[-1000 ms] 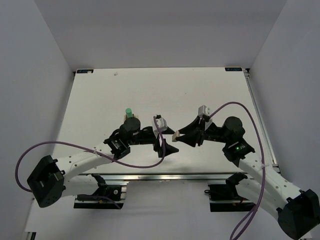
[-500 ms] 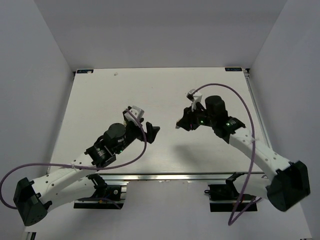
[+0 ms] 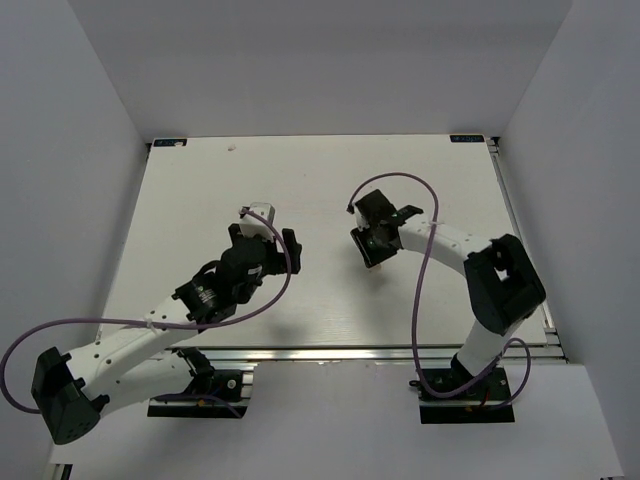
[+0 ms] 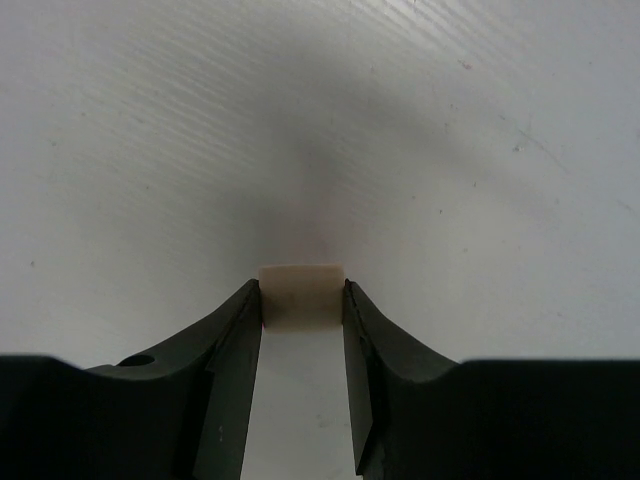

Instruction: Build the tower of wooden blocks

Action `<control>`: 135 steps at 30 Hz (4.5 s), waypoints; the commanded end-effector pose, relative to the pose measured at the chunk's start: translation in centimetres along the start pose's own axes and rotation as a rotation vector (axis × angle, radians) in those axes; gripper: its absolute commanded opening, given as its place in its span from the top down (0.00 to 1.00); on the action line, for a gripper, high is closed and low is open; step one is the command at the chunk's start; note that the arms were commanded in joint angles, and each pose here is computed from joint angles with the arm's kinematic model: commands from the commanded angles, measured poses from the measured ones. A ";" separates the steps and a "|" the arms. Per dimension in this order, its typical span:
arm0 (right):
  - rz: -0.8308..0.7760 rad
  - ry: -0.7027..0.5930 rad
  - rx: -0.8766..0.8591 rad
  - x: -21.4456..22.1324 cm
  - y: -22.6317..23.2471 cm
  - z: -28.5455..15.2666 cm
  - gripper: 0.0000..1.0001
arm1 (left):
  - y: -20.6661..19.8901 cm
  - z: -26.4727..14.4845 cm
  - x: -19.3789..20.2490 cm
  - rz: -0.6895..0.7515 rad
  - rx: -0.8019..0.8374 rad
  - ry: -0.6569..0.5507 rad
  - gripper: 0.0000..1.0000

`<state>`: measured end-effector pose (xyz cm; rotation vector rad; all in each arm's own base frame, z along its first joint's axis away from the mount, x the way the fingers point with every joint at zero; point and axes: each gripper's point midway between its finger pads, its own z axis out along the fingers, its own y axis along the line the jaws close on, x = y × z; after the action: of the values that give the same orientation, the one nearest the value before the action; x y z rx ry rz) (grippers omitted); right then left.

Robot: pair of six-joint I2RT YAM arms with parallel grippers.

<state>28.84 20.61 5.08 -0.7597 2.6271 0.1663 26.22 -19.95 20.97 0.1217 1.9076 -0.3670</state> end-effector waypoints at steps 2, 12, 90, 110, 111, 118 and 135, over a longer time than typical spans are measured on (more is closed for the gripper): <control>-0.087 0.045 0.062 -1.4 -0.1 0.5 1.00 | -0.3 -1.1 -2.0 -0.036 0.024 -0.031 0.02; -0.327 -0.016 -0.070 -2.3 5.3 3.3 0.89 | -1.9 -1.2 -1.5 -0.013 0.115 -0.003 0.02; 0.422 -0.500 -0.172 -0.8 -8.3 -10.0 0.13 | -12.5 13.0 16.2 1.120 1.401 0.619 0.11; 0.415 -0.491 -0.202 -0.8 -7.9 -9.7 0.13 | -13.2 13.7 16.3 1.140 1.359 0.597 0.23; 0.414 -0.491 -0.201 -0.8 -7.9 -9.7 0.13 | -13.2 13.7 16.1 1.141 1.356 0.592 0.24; 0.414 -0.486 -0.200 -0.7 -7.9 -9.6 0.13 | -12.9 13.1 16.0 1.155 1.370 0.593 0.27; 0.417 -0.469 -0.221 -0.6 -7.6 -9.2 0.13 | -13.4 12.9 15.2 1.144 1.346 0.571 0.76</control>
<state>30.04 12.28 13.59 -0.1757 2.3078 0.6596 28.76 -37.49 2.02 2.2871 1.4829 -0.7934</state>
